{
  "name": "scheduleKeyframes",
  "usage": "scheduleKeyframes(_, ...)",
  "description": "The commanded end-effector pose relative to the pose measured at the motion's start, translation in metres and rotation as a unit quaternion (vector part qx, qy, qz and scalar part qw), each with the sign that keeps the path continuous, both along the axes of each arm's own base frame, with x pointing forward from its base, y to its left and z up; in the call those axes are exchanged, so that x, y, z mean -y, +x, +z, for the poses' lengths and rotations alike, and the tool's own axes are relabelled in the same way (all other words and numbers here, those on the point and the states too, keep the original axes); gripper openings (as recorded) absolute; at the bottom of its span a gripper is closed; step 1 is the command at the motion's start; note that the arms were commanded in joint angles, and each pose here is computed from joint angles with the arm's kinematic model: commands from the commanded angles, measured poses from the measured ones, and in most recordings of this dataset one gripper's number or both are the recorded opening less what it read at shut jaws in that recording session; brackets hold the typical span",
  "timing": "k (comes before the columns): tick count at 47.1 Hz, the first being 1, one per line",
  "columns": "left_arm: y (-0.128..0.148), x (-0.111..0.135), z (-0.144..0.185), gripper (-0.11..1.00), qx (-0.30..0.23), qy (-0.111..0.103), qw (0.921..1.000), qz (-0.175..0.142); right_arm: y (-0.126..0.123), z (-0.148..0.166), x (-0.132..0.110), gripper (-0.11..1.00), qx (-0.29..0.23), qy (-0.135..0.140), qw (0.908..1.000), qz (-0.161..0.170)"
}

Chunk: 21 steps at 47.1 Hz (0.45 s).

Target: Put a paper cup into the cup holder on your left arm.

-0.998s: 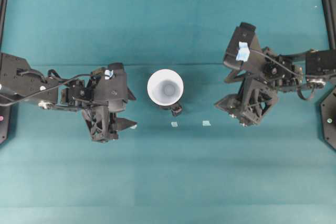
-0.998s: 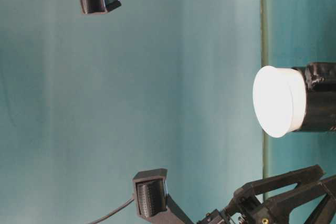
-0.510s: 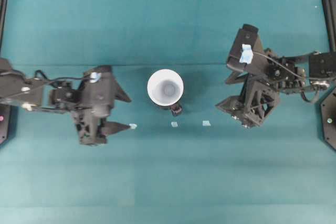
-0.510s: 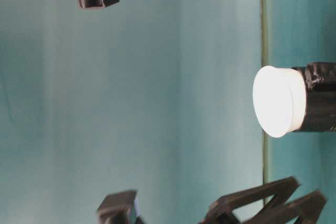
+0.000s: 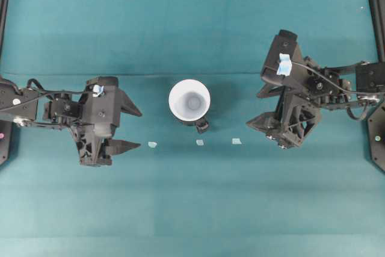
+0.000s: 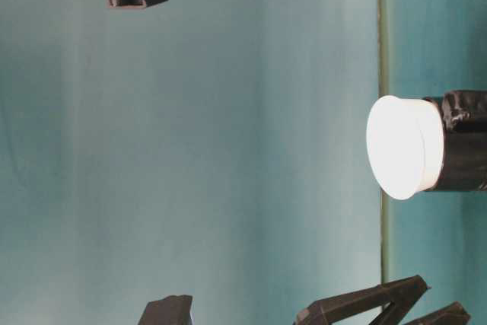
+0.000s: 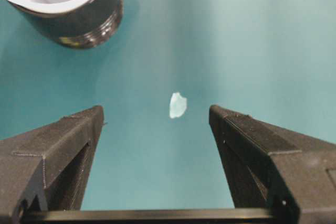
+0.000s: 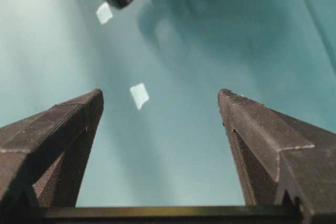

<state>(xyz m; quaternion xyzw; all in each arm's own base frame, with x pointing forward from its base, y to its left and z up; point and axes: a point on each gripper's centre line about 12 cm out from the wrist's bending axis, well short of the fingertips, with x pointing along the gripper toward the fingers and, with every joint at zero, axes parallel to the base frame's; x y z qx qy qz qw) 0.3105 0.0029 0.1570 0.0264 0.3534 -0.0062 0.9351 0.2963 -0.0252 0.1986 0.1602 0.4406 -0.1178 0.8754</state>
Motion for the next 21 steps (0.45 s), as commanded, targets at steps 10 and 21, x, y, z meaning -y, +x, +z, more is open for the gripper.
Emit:
scheduleKeyframes(10,-0.004,0.001,-0.003,0.86,-0.002,-0.001,1.0000,-0.001,0.000,0.006,0.000,0.92,0.012,-0.009,0.9999,0.008)
scheduleKeyframes(21,-0.003,0.001,0.000,0.86,0.009,-0.016,0.9998,0.012,-0.008,-0.007,-0.003,0.92,-0.006,-0.003,1.0000,0.005)
